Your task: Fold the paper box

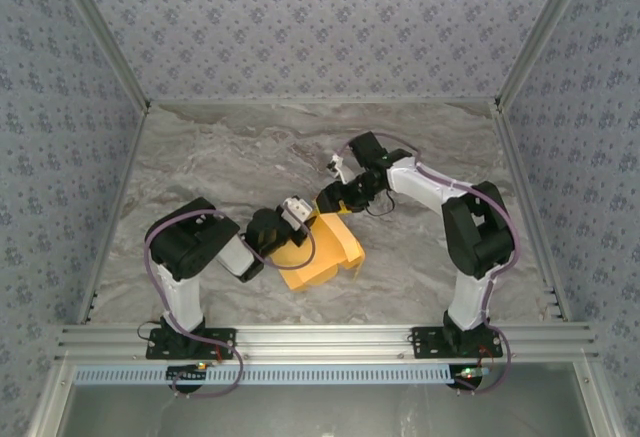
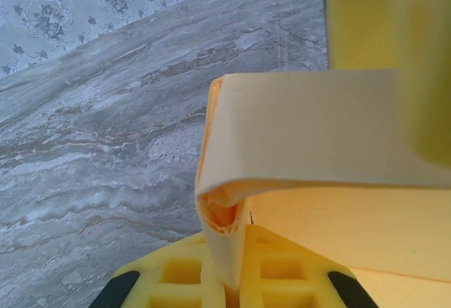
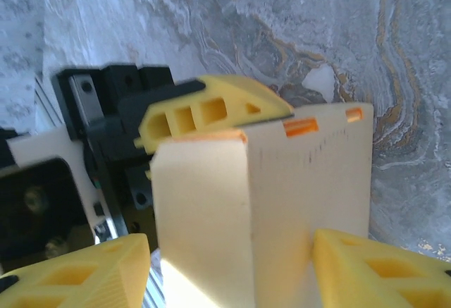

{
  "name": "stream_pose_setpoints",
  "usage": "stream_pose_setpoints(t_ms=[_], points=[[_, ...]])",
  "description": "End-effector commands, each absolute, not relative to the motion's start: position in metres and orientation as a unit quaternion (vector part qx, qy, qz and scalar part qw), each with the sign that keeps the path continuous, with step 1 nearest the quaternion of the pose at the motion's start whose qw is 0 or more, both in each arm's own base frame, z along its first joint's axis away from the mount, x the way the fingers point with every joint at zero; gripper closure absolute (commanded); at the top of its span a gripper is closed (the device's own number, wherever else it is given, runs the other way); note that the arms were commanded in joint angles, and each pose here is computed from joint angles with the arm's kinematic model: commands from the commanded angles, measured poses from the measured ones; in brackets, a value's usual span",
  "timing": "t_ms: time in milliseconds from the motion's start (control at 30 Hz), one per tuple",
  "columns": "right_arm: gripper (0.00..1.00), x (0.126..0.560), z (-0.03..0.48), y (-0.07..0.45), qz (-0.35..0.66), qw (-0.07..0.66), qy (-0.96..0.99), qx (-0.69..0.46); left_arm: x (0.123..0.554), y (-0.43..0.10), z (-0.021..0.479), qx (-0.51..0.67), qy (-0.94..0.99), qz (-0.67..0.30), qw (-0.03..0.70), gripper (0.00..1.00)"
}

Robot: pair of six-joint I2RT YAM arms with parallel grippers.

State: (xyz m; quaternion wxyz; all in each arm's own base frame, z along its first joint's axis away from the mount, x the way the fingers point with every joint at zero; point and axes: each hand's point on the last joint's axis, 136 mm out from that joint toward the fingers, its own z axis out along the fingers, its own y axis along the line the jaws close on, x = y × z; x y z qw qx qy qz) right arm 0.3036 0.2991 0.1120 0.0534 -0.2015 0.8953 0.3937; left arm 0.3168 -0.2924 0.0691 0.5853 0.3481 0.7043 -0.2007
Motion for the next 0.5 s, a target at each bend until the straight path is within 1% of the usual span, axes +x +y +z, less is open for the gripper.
stream_pose_setpoints(t_ms=[0,133,267,333,467], points=[[0.35,0.32,0.146,0.296,0.417,0.099,0.888,-0.169,0.304,-0.298,0.068,0.371,0.697,-0.211,0.576,0.98],[0.35,0.328,0.142,0.289,0.401,0.108,0.895,-0.163,0.308,-0.299,0.071,0.362,0.697,-0.221,0.579,0.88],[0.35,0.328,0.128,0.285,0.375,0.105,0.906,-0.167,0.313,-0.299,0.076,0.353,0.698,-0.226,0.581,0.83],[0.35,0.329,0.123,0.282,0.363,0.106,0.911,-0.164,0.314,-0.298,0.078,0.35,0.695,-0.234,0.583,0.78],[0.39,0.33,0.113,0.28,0.351,0.101,0.917,-0.162,0.312,-0.297,0.085,0.343,0.685,-0.254,0.59,0.74]])
